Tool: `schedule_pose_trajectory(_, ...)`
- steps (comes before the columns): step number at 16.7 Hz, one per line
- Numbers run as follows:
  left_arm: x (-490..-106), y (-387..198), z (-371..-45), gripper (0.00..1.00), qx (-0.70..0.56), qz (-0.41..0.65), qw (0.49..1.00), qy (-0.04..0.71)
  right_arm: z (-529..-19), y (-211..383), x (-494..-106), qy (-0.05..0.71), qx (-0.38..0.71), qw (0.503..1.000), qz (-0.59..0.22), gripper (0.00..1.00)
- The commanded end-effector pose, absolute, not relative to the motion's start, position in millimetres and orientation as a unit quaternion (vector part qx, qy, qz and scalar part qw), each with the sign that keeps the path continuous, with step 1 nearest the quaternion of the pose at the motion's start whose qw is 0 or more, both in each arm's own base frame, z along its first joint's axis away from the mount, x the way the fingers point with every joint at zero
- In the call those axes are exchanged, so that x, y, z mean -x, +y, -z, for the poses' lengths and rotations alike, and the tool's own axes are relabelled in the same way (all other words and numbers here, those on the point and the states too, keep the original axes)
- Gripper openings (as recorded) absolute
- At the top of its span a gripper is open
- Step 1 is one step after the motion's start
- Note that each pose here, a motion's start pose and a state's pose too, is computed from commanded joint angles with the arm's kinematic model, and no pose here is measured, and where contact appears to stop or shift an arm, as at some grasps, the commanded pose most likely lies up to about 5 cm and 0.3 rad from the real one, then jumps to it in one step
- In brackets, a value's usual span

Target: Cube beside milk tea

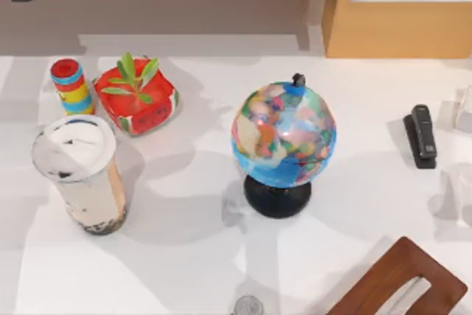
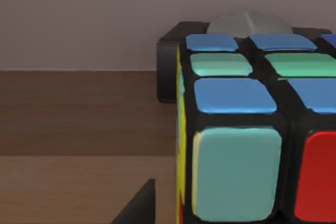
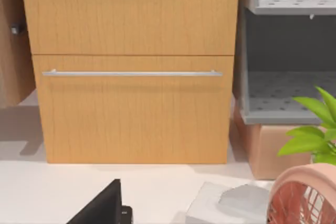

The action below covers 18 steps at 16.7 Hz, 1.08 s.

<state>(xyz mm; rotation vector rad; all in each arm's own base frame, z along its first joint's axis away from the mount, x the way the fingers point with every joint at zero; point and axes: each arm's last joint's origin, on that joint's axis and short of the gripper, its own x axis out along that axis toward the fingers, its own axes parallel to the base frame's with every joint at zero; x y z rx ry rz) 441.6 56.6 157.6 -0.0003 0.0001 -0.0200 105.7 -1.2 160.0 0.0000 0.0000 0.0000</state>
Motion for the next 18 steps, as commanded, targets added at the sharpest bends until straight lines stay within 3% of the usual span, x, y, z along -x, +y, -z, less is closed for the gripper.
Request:
schedule_pose_trajectory(8, -441.6, 56.6, -157.6, 0.02, 0.0, 0.01, 1.0, 0.0, -160.0, -1.2, -105.7, 0.0, 0.0, 1.0, 0.0, 1.0)
schedule_pose_trajectory(18, -441.3, 57.7, -158.9, 0.0, -0.001, 0.008, 1.0, -0.001, -160.0, -1.2, -105.7, 0.0, 0.0, 1.0, 0.0, 1.0)
